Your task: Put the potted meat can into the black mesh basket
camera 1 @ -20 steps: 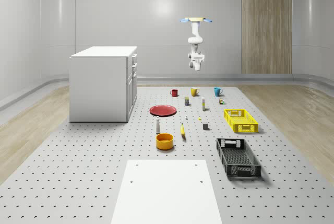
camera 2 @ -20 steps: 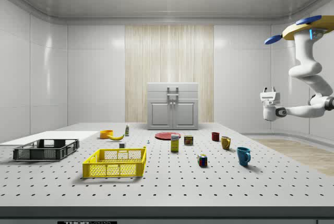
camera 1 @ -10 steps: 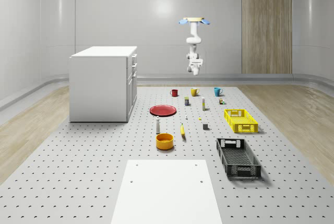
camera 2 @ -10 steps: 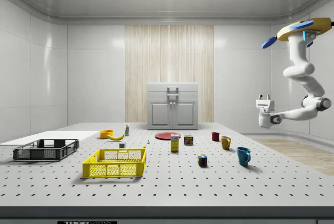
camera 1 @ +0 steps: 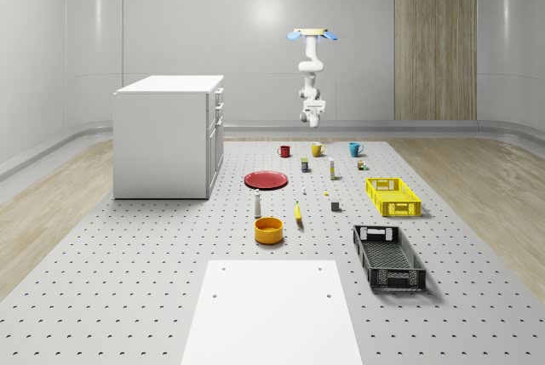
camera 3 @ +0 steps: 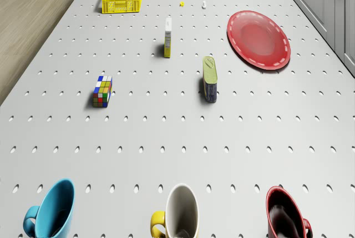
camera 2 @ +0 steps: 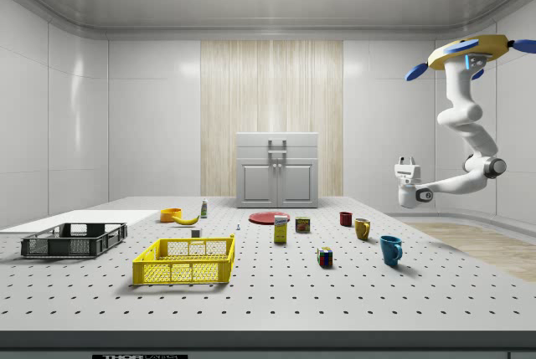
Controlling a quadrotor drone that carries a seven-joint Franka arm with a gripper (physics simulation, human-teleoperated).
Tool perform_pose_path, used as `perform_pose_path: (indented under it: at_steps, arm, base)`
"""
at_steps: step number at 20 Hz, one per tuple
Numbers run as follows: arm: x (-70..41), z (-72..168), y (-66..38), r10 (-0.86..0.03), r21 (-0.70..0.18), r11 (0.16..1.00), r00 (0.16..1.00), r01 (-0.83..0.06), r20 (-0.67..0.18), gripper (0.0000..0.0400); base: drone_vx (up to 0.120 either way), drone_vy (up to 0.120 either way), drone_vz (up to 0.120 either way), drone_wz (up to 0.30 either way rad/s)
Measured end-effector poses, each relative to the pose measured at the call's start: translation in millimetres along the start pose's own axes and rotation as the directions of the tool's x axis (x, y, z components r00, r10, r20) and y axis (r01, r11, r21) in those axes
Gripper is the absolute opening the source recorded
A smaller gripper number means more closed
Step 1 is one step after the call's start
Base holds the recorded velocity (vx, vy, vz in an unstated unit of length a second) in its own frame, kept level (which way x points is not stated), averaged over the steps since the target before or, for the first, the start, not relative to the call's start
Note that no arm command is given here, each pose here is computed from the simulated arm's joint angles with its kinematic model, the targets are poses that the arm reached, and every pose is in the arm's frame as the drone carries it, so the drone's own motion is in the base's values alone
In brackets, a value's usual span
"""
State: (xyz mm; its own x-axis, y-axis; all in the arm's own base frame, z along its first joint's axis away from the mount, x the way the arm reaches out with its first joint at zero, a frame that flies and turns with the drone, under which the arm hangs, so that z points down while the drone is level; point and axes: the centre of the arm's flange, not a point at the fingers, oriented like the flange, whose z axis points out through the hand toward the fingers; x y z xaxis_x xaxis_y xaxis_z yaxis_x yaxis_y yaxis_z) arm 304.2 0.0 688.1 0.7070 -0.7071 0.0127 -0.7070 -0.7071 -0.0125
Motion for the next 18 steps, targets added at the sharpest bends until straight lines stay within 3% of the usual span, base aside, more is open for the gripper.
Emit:
perform_pose_path:
  at_steps: [18]
  arm:
    - [-0.8, -3.2, 0.5, 0.000, 0.008, 1.000, 1.000, 0.000, -0.011, 0.0400]
  base:
    - [0.120, -0.120, 0.000, 0.000]
